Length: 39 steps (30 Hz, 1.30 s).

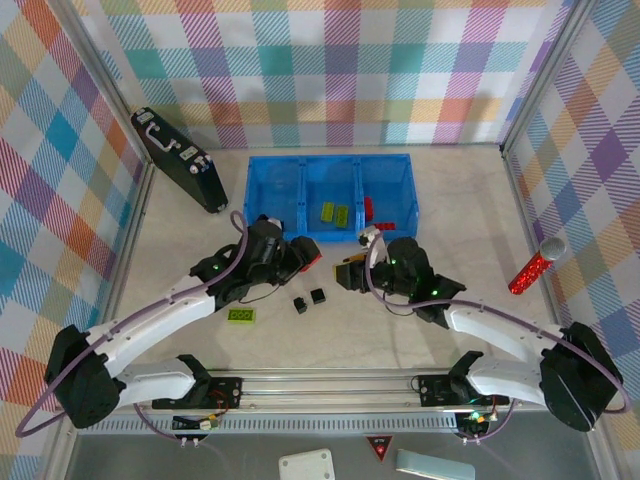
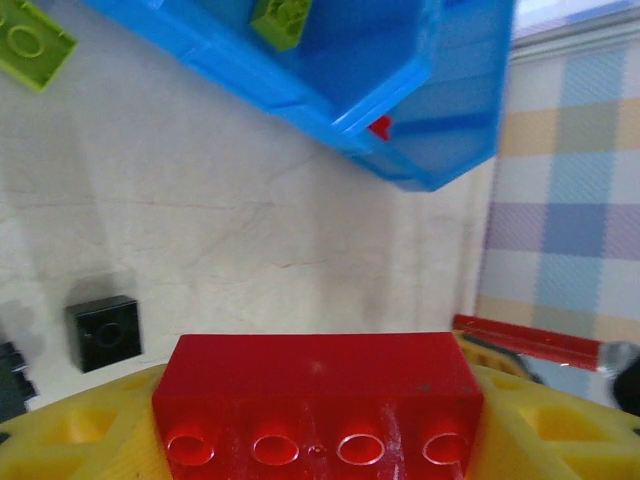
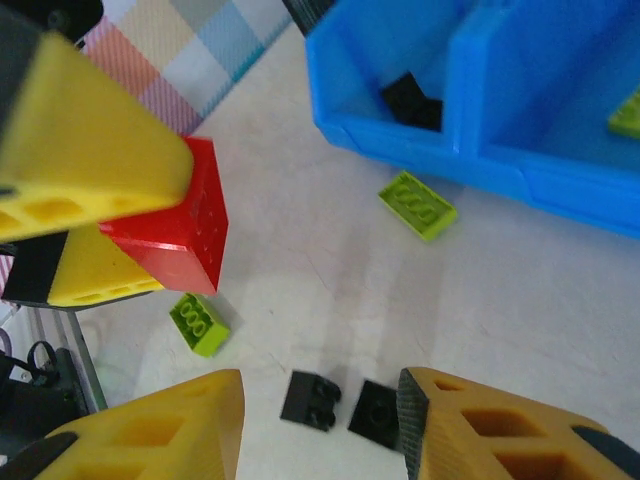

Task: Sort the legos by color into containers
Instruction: Pick up the lego from the middle-left of the table.

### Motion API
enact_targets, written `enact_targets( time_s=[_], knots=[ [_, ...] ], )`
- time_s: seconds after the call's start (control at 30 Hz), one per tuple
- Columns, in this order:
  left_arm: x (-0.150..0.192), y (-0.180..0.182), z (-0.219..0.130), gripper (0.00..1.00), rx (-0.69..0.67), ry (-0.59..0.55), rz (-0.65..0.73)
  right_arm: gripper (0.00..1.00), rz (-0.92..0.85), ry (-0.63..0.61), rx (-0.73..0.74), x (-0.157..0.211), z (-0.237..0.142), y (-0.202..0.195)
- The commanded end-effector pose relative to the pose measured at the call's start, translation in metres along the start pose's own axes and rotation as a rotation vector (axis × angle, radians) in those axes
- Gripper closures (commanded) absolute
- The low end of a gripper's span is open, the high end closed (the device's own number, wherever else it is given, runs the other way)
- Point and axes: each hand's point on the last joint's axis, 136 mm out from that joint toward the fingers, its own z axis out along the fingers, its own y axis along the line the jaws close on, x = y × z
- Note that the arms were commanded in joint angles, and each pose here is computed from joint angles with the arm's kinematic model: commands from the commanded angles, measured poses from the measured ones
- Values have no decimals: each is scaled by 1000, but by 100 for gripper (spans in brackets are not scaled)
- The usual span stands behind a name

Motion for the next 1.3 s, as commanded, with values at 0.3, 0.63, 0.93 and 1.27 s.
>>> enact_targets(
  time_s=[0.3, 0.63, 0.93, 1.27],
  knots=[
    [-19, -21, -38, 46, 128, -102, -75, 50, -238, -252, -234, -42, 28, 82],
    [-22, -16, -48, 46, 132, -125, -86, 49, -202, -348, -220, -76, 33, 91],
    [-22, -16, -48, 45, 131, -123, -84, 61, -178, -378, -202, -92, 40, 93],
    [-23, -21, -50, 38, 147, -118, -74, 76, -133, -339, -183, -84, 45, 86]
  ],
)
